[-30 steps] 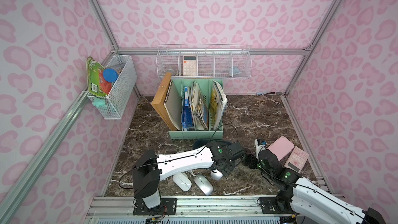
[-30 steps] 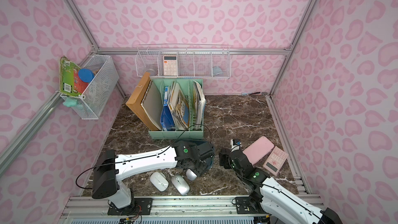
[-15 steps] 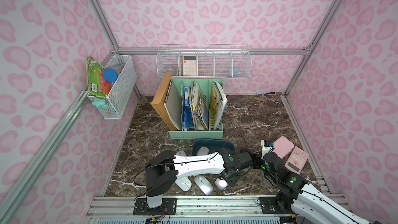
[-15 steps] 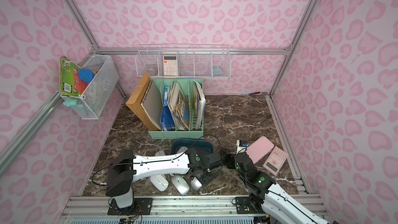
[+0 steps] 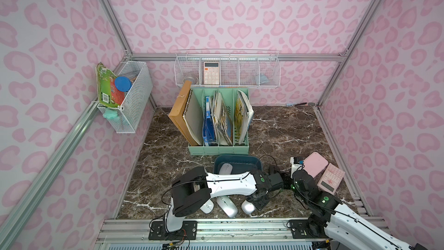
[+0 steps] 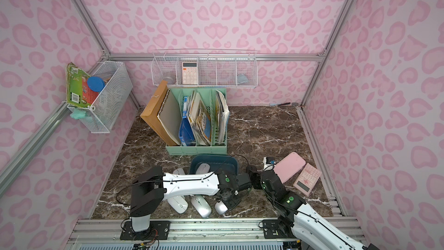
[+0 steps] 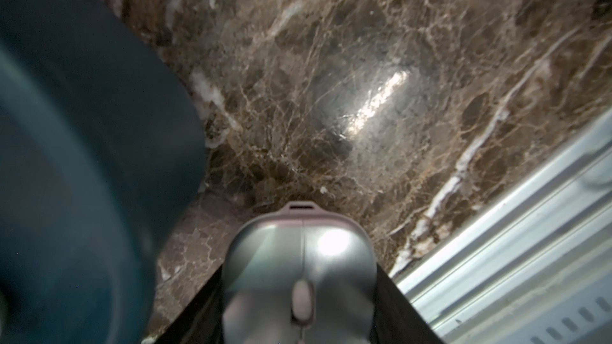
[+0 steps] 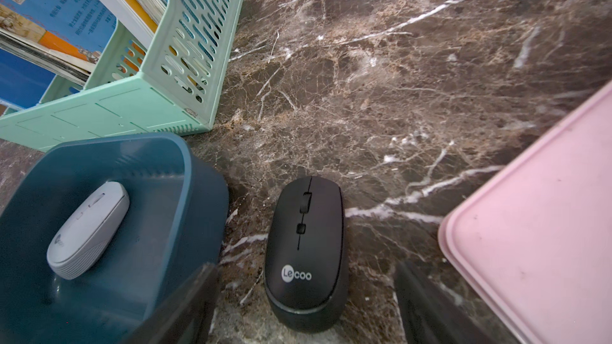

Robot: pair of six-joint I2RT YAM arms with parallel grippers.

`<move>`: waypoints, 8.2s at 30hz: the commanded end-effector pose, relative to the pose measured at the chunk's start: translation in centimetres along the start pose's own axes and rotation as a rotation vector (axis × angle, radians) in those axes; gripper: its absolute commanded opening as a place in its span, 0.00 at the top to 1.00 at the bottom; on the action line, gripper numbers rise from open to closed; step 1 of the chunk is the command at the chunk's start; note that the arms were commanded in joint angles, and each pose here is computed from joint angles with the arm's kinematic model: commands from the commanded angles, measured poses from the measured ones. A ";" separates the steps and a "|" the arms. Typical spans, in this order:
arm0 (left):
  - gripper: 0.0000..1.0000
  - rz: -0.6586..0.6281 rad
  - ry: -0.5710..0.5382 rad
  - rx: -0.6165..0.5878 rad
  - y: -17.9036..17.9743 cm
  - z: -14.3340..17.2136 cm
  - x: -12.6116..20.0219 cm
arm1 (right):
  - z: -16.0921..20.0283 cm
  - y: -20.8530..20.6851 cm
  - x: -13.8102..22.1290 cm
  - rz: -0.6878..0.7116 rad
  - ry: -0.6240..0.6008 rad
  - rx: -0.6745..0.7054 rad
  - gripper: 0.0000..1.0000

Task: Take out the mouse from the storage box
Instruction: Place the mouse at the center of the board, then pick up the mouse from the storage box, then place the mouse at the center of the board, then reset both arms

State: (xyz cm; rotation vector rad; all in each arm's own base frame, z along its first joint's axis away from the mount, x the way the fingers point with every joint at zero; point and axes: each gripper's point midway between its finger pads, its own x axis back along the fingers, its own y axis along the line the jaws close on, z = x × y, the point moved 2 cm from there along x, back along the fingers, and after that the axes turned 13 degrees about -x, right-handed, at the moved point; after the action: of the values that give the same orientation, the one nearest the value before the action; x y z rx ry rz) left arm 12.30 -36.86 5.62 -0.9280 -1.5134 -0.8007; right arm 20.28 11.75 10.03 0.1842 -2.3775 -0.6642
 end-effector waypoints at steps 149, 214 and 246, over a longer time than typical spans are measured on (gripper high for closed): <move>0.02 -0.674 -0.965 0.786 17.5 25.0 21.9 | 7.5 7.1 2.6 0.342 0.386 0.156 0.46; 0.02 -0.739 -0.929 0.690 17.2 19.1 21.3 | -4.9 8.3 2.7 0.004 -0.037 0.030 0.12; 0.01 -1.203 -0.780 1.046 35.8 25.9 15.6 | -17.3 -1.0 1.7 0.162 -0.662 0.239 0.00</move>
State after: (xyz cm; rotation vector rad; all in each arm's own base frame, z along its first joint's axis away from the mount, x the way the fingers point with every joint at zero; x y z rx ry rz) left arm 29.80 4.88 15.22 0.7399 -2.6063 -0.1956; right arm 29.01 2.84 20.32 -0.2475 -2.9990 -0.3980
